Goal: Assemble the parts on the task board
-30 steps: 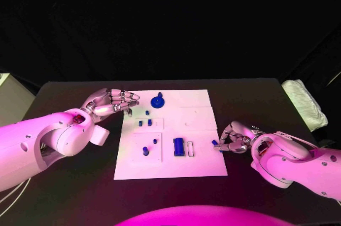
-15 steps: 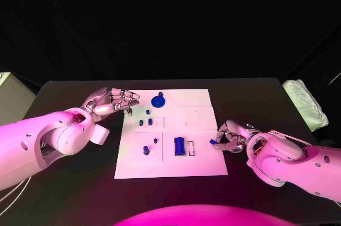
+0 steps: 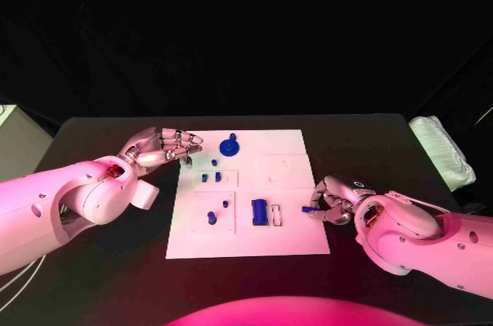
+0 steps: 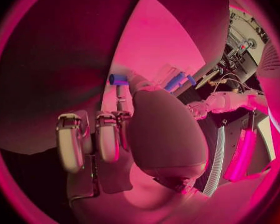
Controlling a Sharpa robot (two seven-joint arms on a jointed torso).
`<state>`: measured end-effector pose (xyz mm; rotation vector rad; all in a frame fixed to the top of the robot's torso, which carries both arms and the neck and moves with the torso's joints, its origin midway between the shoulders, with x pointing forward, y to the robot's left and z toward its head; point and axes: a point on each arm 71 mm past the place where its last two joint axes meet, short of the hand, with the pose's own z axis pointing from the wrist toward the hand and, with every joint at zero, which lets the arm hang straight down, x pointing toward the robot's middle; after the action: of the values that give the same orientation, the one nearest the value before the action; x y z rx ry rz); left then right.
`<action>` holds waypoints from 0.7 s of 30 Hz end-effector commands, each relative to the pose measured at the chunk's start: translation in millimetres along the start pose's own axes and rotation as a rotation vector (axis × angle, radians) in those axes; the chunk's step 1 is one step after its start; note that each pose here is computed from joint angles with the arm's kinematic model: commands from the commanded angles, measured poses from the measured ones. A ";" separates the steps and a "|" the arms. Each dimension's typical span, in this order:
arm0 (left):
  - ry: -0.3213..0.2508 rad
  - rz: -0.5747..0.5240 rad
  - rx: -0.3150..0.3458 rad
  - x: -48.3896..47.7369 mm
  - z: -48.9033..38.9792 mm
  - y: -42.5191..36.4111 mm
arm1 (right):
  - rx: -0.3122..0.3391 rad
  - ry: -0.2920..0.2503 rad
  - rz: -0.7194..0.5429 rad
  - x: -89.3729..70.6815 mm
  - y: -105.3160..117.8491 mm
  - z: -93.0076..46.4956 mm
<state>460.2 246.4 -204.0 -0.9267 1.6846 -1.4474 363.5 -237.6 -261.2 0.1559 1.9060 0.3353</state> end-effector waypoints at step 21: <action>0.022 -0.003 0.005 3.8 -0.6 -1.3 | 0.071 0.142 0.388 11.5 43.8 3.7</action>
<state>459.0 245.6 -203.7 -0.9259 1.6882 -1.4496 362.1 -192.5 -255.9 0.4728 2.0025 0.5286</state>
